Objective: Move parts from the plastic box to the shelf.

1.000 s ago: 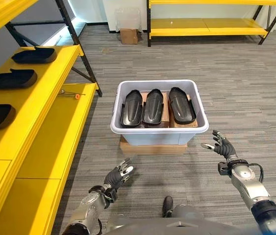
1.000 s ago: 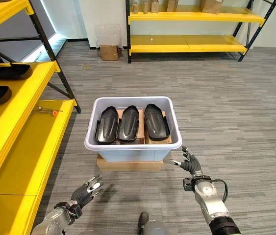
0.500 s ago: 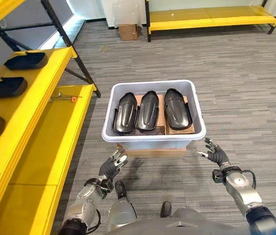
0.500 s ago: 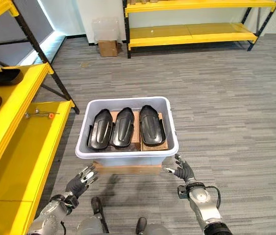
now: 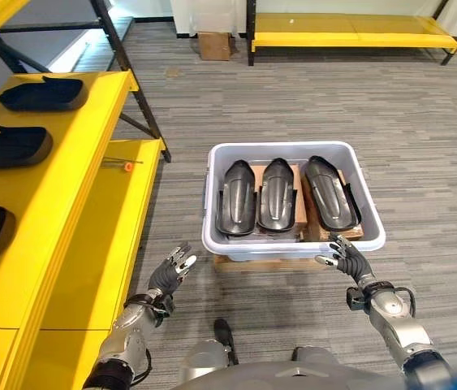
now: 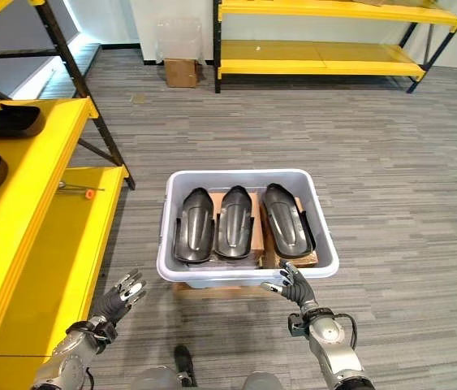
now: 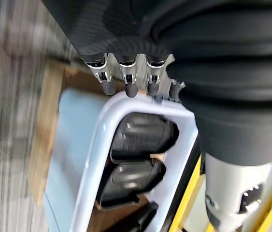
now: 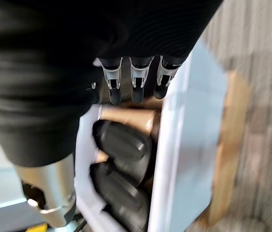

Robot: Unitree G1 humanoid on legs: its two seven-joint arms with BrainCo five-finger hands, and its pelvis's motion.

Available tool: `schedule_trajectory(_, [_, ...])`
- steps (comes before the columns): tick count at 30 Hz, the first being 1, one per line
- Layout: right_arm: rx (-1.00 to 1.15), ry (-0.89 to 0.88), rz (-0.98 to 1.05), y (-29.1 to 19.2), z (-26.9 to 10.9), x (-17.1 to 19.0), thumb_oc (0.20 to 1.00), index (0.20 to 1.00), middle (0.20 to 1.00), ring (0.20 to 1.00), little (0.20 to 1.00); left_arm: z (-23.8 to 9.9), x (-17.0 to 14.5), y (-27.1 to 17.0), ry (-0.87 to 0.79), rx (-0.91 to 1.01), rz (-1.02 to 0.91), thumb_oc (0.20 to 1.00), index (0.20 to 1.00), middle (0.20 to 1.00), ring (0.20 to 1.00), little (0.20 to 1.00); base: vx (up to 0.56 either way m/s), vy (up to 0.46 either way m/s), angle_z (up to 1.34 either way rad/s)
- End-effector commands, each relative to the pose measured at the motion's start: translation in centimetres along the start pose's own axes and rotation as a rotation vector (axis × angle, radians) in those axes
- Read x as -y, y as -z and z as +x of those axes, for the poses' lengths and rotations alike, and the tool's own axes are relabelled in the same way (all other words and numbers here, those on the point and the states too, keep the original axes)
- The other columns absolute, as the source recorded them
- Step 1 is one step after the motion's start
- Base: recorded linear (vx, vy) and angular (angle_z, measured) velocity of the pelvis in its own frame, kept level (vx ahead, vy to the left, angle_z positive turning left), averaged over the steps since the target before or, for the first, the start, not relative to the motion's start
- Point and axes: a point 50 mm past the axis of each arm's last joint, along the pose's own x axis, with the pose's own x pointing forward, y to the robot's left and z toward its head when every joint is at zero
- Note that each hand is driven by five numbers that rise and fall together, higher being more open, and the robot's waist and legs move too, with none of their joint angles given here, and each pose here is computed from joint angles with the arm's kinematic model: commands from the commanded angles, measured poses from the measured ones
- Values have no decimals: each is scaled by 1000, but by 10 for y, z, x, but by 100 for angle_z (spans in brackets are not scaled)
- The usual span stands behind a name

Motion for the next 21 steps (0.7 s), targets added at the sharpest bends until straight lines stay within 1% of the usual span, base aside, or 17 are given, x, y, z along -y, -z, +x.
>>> schedule_trajectory(1, [110, 38, -14, -22, 1, 11, 1000, 1000, 1000, 1000, 1000, 1, 9, -14, 62, 85, 30, 1000, 1000, 1000, 1000, 1000, 41, 236, 16])
schedule_trajectory(6, [126, 33, -5, -27, 4, 7, 1000, 1000, 1000, 1000, 1000, 2, 11, -19, 64, 99, 49, 1000, 1000, 1000, 1000, 1000, 23, 158, 7])
schedule_trajectory(9, [132, 27, -7, -28, 4, 5, 1000, 1000, 1000, 1000, 1000, -1, 10, -20, 48, 104, 49, 1000, 1000, 1000, 1000, 1000, 23, -51, -2])
schedule_trajectory(14, [121, -33, -16, -26, 6, 0, 1000, 1000, 1000, 1000, 1000, -1, 9, -23, 40, 101, 76, 1000, 1000, 1000, 1000, 1000, 89, -327, 23])
schedule_trajectory(17, [77, -54, -31, -21, 9, -6, 1000, 1000, 1000, 1000, 1000, -9, 6, -11, 30, 77, 76, 1000, 1000, 1000, 1000, 1000, 136, -386, 30])
schedule_trajectory(21, [70, -49, -83, -24, 10, -4, 1000, 1000, 1000, 1000, 1000, -13, 8, -5, 51, 50, 69, 1000, 1000, 1000, 1000, 1000, 104, -130, -14])
